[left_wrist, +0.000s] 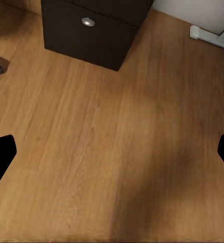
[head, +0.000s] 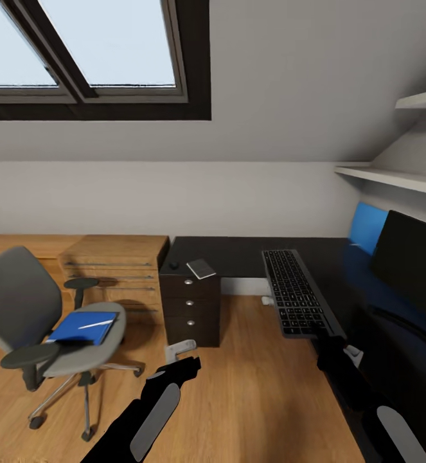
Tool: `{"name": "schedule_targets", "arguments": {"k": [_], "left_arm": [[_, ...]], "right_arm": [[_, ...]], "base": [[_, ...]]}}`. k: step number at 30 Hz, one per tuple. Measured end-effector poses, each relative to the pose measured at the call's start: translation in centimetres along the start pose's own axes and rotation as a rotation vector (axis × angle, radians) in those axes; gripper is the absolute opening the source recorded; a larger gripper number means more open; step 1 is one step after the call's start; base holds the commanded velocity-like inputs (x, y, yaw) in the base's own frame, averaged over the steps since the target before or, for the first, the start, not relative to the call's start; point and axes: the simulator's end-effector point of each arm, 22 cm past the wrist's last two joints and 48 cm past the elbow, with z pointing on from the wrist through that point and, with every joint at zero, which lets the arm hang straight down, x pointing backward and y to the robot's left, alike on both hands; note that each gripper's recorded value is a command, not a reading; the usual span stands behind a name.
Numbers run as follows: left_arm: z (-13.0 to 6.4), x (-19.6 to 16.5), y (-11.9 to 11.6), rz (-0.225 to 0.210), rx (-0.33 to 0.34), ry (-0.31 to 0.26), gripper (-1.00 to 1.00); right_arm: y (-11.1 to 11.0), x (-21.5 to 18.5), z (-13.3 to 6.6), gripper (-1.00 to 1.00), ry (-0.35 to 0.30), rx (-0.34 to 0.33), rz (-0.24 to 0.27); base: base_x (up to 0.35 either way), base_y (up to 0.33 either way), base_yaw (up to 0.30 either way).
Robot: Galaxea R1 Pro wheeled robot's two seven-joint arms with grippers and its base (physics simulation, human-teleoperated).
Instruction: In the bedroom, organize the workspace by keeping the computer under the desk, ensuring the monitor is on the desk, placing the keyboard on the desk next to the monitor, placing the mouse on the desk next to the keyboard, moving the folder from the swivel chair onto the desk next to the mouse, stacking the notebook on top of the folder with the pen on top of the notebook, and positioning the swivel chair next to the desk.
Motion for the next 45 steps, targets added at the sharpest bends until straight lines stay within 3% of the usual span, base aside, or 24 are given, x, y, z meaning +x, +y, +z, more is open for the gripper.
{"name": "schedule_targets", "arguments": {"k": [20,41,45], "left_arm": [[0.4,0.7,0.6,0.006,-0.017,0.013,1.00],[0.4,0.7,0.8,0.005,-0.018,0.013,1.00],[0.4,0.7,0.9,0.006,-0.020,0.013,1.00]], "right_arm": [[0.0,0.0,0.0,-1.00,-0.003,-0.002,0.008],[-0.3,0.3,0.0,-1.00,0.002,0.002,0.012],[-1.8,0.7,-0.1,-1.00,0.008,0.034,0.020]], "base": [[-0.162,-0.177,0.000],[-0.267,-0.154,0.000],[-0.023,0.000,0.000]]}}
